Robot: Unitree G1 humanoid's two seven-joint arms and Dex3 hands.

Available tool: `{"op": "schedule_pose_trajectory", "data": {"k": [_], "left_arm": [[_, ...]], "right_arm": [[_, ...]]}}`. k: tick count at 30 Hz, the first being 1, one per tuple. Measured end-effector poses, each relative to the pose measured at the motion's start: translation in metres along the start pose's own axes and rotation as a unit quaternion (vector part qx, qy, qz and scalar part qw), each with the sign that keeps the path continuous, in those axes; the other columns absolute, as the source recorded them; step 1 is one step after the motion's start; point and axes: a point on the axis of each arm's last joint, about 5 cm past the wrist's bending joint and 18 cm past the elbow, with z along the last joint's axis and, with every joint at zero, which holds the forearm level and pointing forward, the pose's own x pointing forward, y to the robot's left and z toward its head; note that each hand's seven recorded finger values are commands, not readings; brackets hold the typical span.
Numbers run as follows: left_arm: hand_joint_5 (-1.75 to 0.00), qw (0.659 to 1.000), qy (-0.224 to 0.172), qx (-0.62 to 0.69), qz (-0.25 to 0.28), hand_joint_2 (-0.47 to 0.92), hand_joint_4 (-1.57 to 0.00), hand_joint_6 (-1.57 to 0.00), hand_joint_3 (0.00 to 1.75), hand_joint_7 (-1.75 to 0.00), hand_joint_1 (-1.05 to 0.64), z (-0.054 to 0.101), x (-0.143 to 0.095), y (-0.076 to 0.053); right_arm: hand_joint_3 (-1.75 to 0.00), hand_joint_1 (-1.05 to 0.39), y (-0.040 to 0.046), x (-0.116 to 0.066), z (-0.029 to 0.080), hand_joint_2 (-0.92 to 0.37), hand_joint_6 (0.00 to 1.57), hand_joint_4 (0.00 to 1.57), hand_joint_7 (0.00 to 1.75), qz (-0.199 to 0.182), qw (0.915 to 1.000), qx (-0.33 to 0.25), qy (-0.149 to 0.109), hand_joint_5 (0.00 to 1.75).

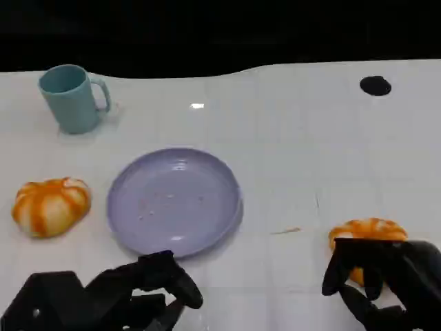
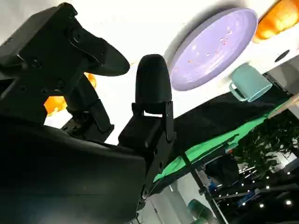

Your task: Grasp the bread from the table and place it into the plate.

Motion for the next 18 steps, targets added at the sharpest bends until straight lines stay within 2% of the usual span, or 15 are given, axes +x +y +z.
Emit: {"op": "schedule_pose_trajectory", "data": {"k": [18], "left_arm": [[-1.75, 1.000, 0.001, -0.001, 0.000, 0.84, -0.68, -0.57, 0.70, -1.53, -0.33, -0.0001, -0.0001, 0.0002]], "right_arm": [[-1.27, -0.05, 0.0001, 0.0001, 0.0002, -0.27, 0.92, 0.92, 1.23, 0.000, 1.0000, -0.001, 0.002, 1.70]]}}
